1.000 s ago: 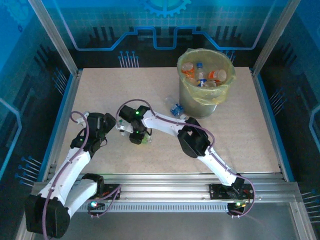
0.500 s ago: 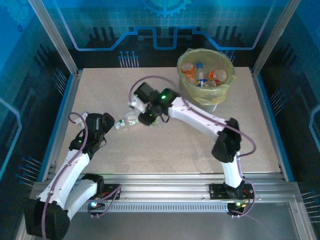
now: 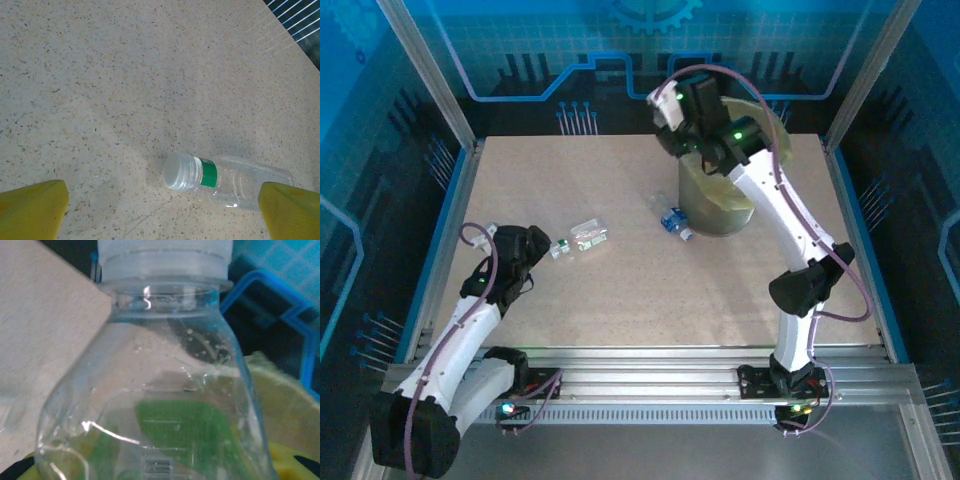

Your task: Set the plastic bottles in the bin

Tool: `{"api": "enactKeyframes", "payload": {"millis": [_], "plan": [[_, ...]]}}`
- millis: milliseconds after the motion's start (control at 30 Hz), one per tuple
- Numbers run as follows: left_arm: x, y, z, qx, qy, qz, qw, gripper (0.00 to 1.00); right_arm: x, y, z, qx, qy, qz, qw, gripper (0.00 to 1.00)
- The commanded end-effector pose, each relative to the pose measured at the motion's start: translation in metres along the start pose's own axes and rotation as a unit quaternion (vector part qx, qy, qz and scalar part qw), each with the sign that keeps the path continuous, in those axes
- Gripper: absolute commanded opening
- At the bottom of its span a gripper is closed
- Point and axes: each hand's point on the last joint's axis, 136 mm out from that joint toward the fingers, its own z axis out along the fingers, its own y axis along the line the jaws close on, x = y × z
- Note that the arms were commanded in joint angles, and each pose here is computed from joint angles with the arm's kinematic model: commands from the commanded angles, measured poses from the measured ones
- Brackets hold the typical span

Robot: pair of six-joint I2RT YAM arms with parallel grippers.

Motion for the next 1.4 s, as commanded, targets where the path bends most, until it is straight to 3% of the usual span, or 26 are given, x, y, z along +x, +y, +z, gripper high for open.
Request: {"api": "enactKeyframes", "payload": {"millis": [0, 233, 500, 1033, 1300, 1367], "plan": [[-0.002, -0.005, 0.001, 0.008, 0.000, 0.007, 1.000, 0.99, -0.011, -0.037, 0.013, 0.040, -0.024, 0.028, 0.999, 0.14], [-0.001, -0.007, 0.003, 0.007, 0.005, 0.010, 1.000, 0.99, 0.011, -0.102, 0.042, 0.114, 0.004, 0.077, 0.990, 0.15], [-0.002, -0.011, 0.004, 0.010, 0.007, 0.012, 1.000, 0.99, 0.044, -0.138, 0.063, 0.172, 0.054, 0.065, 0.982, 0.16], [-0.001, -0.015, 0.005, 0.016, 0.012, 0.011, 1.000, 0.99, 0.108, -0.148, 0.084, 0.177, 0.134, 0.044, 0.974, 0.26], [-0.001, -0.013, 0.004, 0.015, 0.013, 0.012, 1.000, 0.99, 0.128, -0.147, 0.088, 0.178, 0.164, 0.028, 0.970, 0.35], [-0.001, -0.013, 0.004, 0.015, 0.012, 0.011, 1.000, 0.99, 0.129, -0.146, 0.088, 0.178, 0.168, 0.024, 0.969, 0.43]]}}
